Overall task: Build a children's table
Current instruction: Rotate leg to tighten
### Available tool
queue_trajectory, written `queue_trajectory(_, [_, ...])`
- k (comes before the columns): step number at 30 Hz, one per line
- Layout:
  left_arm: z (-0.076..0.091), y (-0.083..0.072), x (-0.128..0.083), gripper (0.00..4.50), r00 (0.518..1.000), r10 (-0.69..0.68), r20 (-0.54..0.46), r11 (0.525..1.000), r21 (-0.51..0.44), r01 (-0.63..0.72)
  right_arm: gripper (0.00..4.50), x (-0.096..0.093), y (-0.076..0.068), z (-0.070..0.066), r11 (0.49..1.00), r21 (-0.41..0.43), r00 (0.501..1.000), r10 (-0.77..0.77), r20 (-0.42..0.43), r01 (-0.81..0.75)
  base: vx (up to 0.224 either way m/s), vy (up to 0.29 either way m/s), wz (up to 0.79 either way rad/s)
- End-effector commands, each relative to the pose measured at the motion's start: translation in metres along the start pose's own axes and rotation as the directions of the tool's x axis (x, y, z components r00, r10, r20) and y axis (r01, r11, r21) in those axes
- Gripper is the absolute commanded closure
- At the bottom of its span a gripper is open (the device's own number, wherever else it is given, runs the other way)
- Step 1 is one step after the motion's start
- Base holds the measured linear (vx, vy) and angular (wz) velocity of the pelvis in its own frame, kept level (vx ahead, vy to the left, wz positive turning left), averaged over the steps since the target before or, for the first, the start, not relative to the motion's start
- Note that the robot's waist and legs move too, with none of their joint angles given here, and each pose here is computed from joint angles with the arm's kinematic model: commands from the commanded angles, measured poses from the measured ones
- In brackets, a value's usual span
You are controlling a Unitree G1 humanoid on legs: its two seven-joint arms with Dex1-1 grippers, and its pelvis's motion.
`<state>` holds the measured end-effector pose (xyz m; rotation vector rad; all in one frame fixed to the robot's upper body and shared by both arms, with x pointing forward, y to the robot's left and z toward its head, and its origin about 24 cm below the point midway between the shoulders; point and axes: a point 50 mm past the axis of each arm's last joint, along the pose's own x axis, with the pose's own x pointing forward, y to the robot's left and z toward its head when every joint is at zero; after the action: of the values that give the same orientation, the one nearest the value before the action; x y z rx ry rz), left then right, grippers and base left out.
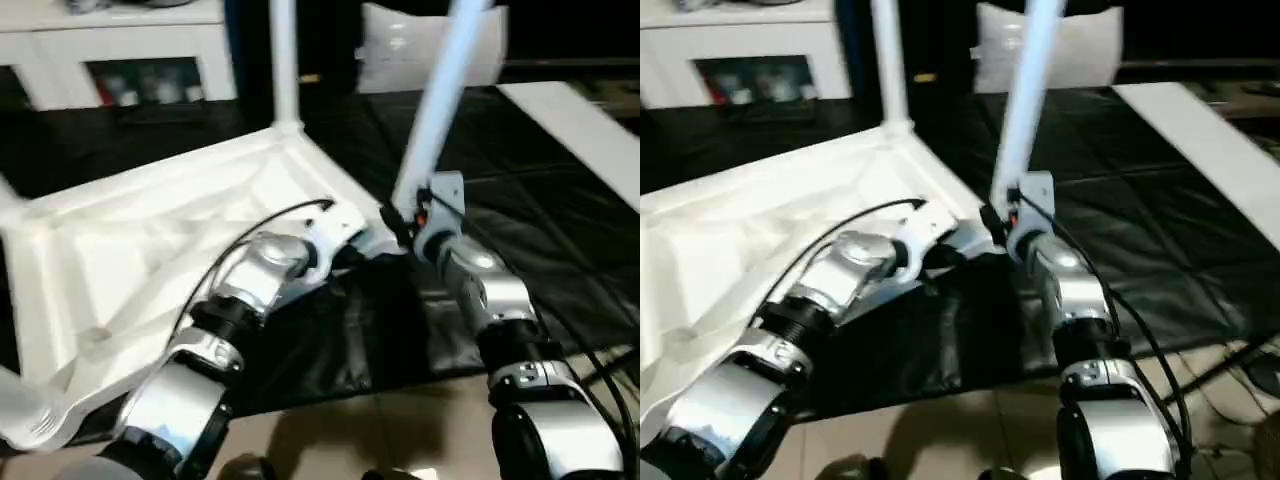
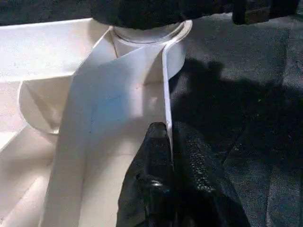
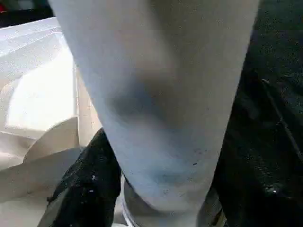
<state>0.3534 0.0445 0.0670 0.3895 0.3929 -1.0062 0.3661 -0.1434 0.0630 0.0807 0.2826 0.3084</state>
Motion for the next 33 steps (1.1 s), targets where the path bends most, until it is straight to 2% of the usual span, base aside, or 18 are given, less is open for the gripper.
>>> queue_trajectory(1, [0.012, -0.004, 0.000, 4.50, 0.997, -0.039, 0.060, 0.998, 0.055, 0.036, 1.25, -0.002, -0.001, -0.006, 1.000, -0.019, 1.000, 0.023, -0.014, -0.024, 0.000, 0.000, 0.00])
queue_trajectory(2, [0.006, -0.001, -0.003, 4.50, 0.998, -0.040, 0.045, 0.996, 0.083, 0.037, 1.25, -0.008, -0.007, -0.005, 0.996, -0.059, 0.998, 0.066, 0.003, -0.065, 0.000, 0.000, 0.00])
queue_trajectory(4, [0.002, 0.001, -0.006, 4.50, 0.998, -0.044, 0.037, 0.994, 0.100, 0.040, 1.01, -0.011, -0.010, -0.005, 0.992, -0.085, 0.995, 0.096, 0.007, -0.095, 0.000, 0.000, 0.00])
queue_trajectory(7, [-0.004, 0.002, -0.010, 4.50, 0.998, -0.068, 0.012, 0.990, 0.128, 0.066, 0.89, -0.019, -0.021, -0.005, 0.983, -0.118, 0.990, 0.141, 0.001, -0.140, 0.000, 0.000, 0.00])
queue_trajectory(8, [-0.006, 0.003, -0.011, 4.50, 0.997, -0.082, 0.003, 0.987, 0.136, 0.081, 0.67, -0.023, -0.025, -0.005, 0.978, -0.126, 0.986, 0.165, -0.001, -0.164, 0.000, 0.000, 0.00])
queue_trajectory(11, [-0.013, 0.003, -0.017, 4.50, 0.989, -0.148, -0.020, 0.976, 0.157, 0.149, 0.50, -0.036, -0.038, -0.003, 0.952, -0.176, 0.968, 0.251, -0.020, -0.250, 0.000, 0.000, 0.00])
queue_trajectory(16, [-0.019, 0.002, -0.023, 4.50, 0.975, -0.213, -0.063, 0.955, 0.197, 0.221, 0.05, -0.050, -0.049, 0.000, 0.908, -0.243, 0.939, 0.339, -0.056, -0.342, 0.000, 0.000, 0.00])
queue_trajectory(18, [-0.027, 0.002, -0.031, 4.50, 0.951, -0.287, -0.113, 0.921, 0.240, 0.307, 0.05, -0.066, -0.054, 0.003, 0.832, -0.302, 0.884, 0.455, -0.110, -0.466, 0.000, 0.000, 0.00])
queue_trajectory(19, [-0.028, 0.001, -0.033, 4.50, 0.945, -0.305, -0.123, 0.912, 0.250, 0.326, 0.05, -0.069, -0.054, 0.003, 0.812, -0.313, 0.869, 0.480, -0.124, -0.493, 0.000, 0.000, 0.00])
queue_trajectory(20, [-0.030, -0.001, -0.036, 4.50, 0.925, -0.353, -0.138, 0.884, 0.276, 0.378, 0.05, -0.075, -0.054, 0.002, 0.776, -0.310, 0.834, 0.531, -0.149, -0.549, 0.000, 0.000, 0.00])
queue_trajectory(23, [-0.033, -0.003, -0.041, 4.50, 0.902, -0.400, -0.160, 0.856, 0.287, 0.431, 0.05, -0.083, -0.052, 0.001, 0.719, -0.310, 0.781, 0.598, -0.180, -0.622, 0.000, 0.000, 0.00])
queue_trajectory(28, [-0.035, -0.004, -0.046, 4.50, 0.875, -0.449, -0.182, 0.822, 0.299, 0.485, 0.05, -0.090, -0.051, 0.000, 0.651, -0.308, 0.718, 0.657, -0.227, -0.693, 0.000, 0.000, 0.00])
queue_trajectory(30, [-0.037, -0.006, -0.050, 4.50, 0.847, -0.493, -0.198, 0.788, 0.311, 0.532, 0.05, -0.093, -0.048, 0.000, 0.615, -0.277, 0.673, 0.701, -0.237, -0.738, 0.000, 0.000, 0.00])
queue_trajectory(31, [-0.037, -0.006, -0.050, 4.50, 0.847, -0.493, -0.198, 0.788, 0.311, 0.532, 0.31, -0.093, -0.048, 0.000, 0.615, -0.277, 0.673, 0.701, -0.237, -0.738, 0.000, 0.000, 0.00])
queue_trajectory(33, [-0.036, -0.009, -0.052, 4.50, 0.827, -0.525, -0.202, 0.768, 0.307, 0.562, 0.31, -0.095, -0.045, 0.000, 0.589, -0.245, 0.637, 0.732, -0.241, -0.770, 0.000, 0.000, 0.00])
